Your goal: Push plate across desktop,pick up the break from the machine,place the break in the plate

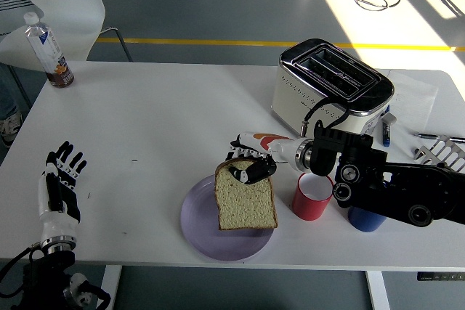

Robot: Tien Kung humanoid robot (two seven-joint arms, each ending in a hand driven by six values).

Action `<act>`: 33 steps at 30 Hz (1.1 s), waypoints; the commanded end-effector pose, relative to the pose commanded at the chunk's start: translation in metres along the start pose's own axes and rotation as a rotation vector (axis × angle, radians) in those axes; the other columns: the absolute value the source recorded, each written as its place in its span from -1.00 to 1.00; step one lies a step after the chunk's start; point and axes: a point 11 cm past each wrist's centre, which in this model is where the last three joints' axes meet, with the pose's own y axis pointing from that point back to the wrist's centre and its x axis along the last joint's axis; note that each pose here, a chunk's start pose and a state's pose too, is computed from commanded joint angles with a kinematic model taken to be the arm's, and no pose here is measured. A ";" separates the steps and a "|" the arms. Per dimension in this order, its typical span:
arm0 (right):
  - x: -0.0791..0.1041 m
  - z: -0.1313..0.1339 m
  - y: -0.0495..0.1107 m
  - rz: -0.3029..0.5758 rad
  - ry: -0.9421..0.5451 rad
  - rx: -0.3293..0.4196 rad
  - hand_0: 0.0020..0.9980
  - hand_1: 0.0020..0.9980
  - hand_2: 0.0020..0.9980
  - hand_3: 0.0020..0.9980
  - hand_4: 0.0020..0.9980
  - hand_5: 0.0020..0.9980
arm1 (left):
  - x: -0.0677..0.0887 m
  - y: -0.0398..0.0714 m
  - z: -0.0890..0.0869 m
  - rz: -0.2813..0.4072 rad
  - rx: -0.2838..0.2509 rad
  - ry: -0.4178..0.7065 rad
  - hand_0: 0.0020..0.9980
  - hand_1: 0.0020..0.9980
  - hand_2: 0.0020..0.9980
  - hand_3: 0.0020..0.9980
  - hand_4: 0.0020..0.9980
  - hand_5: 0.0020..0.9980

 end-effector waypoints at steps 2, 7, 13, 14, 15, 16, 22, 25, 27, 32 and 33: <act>-0.005 -0.002 -0.004 0.003 -0.001 0.016 -0.33 -0.21 -0.10 0.00 -0.38 -0.66 | -0.001 -0.001 0.001 0.000 -0.002 0.001 0.54 0.62 0.78 0.59 0.03 1.00; -0.011 -0.009 -0.012 0.008 -0.021 0.044 -0.27 -0.15 -0.04 0.03 -0.40 -0.65 | -0.001 -0.002 0.001 -0.001 -0.004 0.002 0.54 0.61 0.78 0.59 0.03 1.00; -0.018 -0.008 -0.018 0.005 -0.039 0.057 -0.09 -0.02 0.09 0.10 -0.39 -0.65 | -0.001 -0.002 0.002 0.000 -0.007 0.004 0.54 0.61 0.78 0.58 0.02 1.00; -0.018 -0.006 -0.020 0.010 -0.034 0.058 -0.09 -0.02 0.09 0.10 -0.39 -0.65 | -0.002 -0.003 0.003 -0.001 -0.009 0.005 0.54 0.61 0.78 0.58 0.02 1.00; -0.018 -0.004 -0.021 0.016 -0.032 0.058 -0.09 -0.02 0.09 0.10 -0.39 -0.65 | -0.002 -0.003 0.003 -0.001 -0.010 0.005 0.54 0.61 0.78 0.58 0.02 1.00; -0.019 -0.002 -0.022 0.021 -0.034 0.057 0.07 0.19 0.30 0.21 -0.35 -0.69 | -0.002 -0.004 0.004 -0.001 -0.012 0.006 0.54 0.61 0.77 0.57 0.01 1.00; -0.023 0.006 -0.025 0.014 -0.049 0.042 0.30 0.42 0.54 0.51 -0.21 -0.68 | -0.003 -0.005 0.005 0.000 -0.016 0.007 0.54 0.61 0.77 0.57 0.02 0.98; -0.025 0.009 -0.027 0.010 -0.050 0.038 0.30 0.42 0.54 0.51 -0.21 -0.68 | -0.003 -0.005 0.005 -0.001 -0.018 0.008 0.54 0.61 0.77 0.57 0.02 0.98; -0.025 0.011 -0.028 0.014 -0.049 0.037 0.30 0.42 0.54 0.51 -0.21 -0.68 | -0.004 -0.006 0.006 -0.003 -0.019 0.008 0.54 0.61 0.77 0.57 0.02 0.98; -0.023 0.014 -0.029 0.021 -0.046 0.039 0.63 0.64 0.82 0.70 0.12 -0.52 | -0.004 -0.006 0.006 -0.002 -0.020 0.009 0.54 0.60 0.77 0.57 0.02 0.95; -0.022 0.014 -0.029 0.028 -0.048 0.043 0.63 0.64 0.82 0.70 0.12 -0.52 | -0.003 -0.006 0.006 -0.001 -0.021 0.009 0.54 0.60 0.77 0.57 0.02 0.95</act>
